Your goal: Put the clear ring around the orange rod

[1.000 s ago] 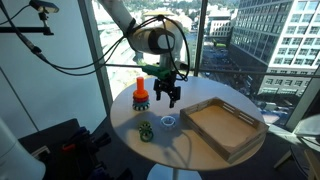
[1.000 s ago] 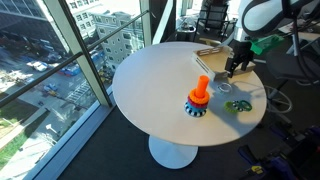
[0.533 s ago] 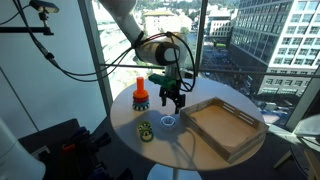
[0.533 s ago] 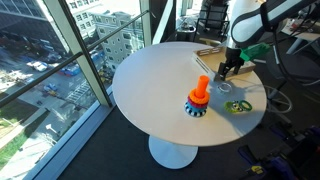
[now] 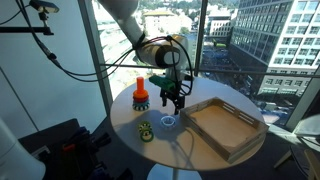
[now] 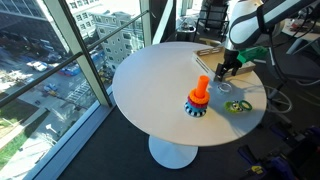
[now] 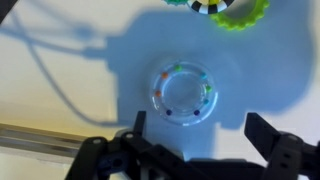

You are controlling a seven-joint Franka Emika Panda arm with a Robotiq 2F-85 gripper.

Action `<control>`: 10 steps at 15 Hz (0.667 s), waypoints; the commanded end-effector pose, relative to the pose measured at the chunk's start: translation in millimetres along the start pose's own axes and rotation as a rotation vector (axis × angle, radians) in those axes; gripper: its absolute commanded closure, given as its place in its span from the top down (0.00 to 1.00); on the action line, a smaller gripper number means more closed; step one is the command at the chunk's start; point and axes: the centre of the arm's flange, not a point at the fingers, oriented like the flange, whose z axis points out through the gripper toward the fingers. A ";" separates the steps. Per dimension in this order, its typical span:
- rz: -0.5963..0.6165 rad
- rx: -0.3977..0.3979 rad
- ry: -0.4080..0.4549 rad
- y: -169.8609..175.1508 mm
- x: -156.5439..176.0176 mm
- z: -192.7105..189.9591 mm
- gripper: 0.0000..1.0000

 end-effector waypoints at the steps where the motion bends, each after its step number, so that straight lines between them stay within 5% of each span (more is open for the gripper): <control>1: 0.025 -0.008 -0.016 -1.9 0.1 7.7 1.00; 10: 0.149 -0.012 -0.067 3.1 -13.6 38.2 1.00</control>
